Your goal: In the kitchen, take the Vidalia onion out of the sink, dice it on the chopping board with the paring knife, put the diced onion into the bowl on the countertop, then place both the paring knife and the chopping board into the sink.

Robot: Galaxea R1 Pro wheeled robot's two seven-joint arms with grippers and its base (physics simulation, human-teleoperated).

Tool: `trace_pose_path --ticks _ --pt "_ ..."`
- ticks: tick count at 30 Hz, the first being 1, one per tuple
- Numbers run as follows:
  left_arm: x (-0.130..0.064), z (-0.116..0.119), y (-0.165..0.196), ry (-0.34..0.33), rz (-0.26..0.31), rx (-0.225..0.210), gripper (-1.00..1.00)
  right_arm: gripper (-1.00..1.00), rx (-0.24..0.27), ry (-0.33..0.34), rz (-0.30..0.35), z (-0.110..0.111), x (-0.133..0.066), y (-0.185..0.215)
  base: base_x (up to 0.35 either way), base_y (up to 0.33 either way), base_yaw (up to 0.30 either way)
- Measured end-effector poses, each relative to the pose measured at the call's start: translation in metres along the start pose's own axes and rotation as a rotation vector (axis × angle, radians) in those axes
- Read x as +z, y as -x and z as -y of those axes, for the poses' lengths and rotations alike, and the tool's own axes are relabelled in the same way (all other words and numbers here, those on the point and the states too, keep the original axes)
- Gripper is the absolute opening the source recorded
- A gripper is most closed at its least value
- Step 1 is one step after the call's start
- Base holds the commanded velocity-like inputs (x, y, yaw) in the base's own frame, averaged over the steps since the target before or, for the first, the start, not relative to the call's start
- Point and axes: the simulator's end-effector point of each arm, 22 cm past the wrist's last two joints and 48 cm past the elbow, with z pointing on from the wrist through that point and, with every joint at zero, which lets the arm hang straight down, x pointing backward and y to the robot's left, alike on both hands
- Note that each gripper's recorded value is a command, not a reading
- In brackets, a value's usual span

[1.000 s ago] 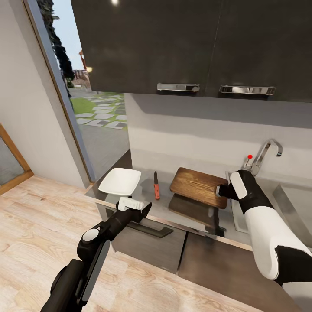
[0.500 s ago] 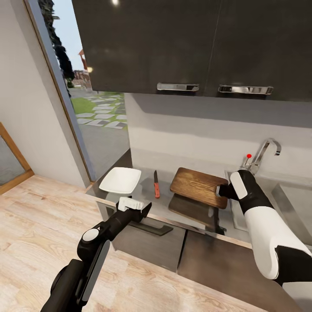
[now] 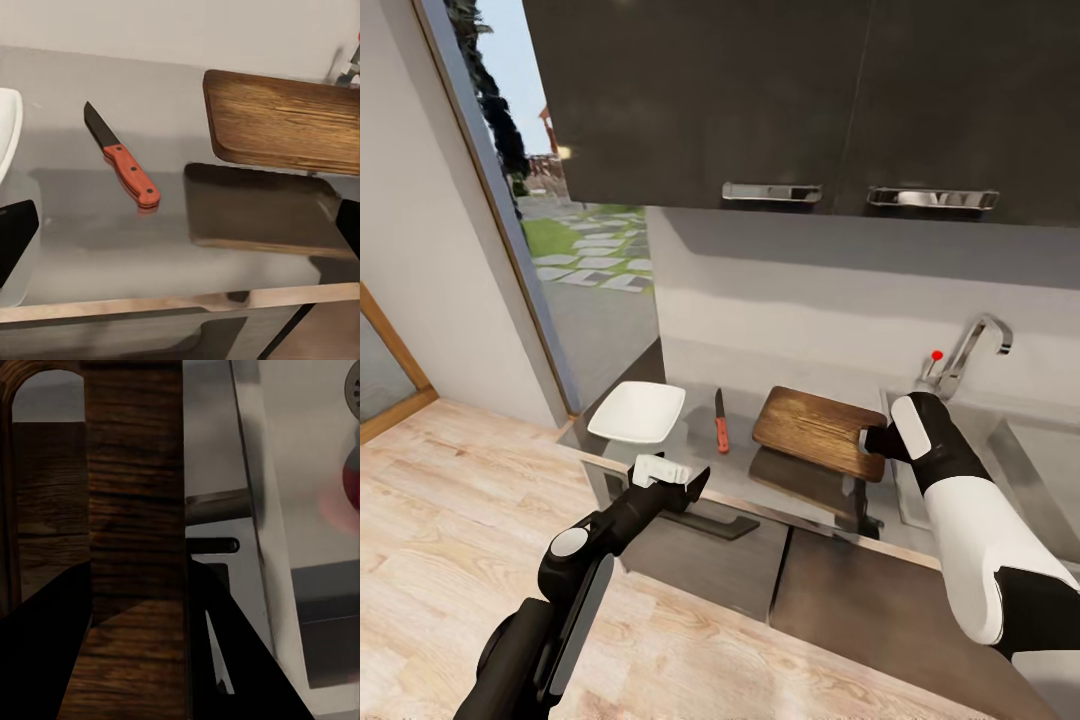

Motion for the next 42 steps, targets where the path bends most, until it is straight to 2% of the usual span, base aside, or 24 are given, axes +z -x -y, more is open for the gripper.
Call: trace_pose_path --ticks 17,35,42 --pt "0.005 -0.003 -0.014 0.001 -0.024 -0.013 1.00 -1.00 -0.006 -0.011 -0.025 0.000 0.016 -0.009 0.000 0.000 0.000" --pt "0.006 -0.003 -0.015 -0.001 -0.026 -0.013 1.00 -1.00 -0.006 -0.012 -0.026 0.000 0.017 -0.009 0.000 -0.004 0.001" --pt "0.005 -0.003 -0.016 -0.001 -0.026 -0.013 1.00 -1.00 -0.004 -0.009 -0.026 0.000 0.017 -0.009 0.000 -0.018 0.158"
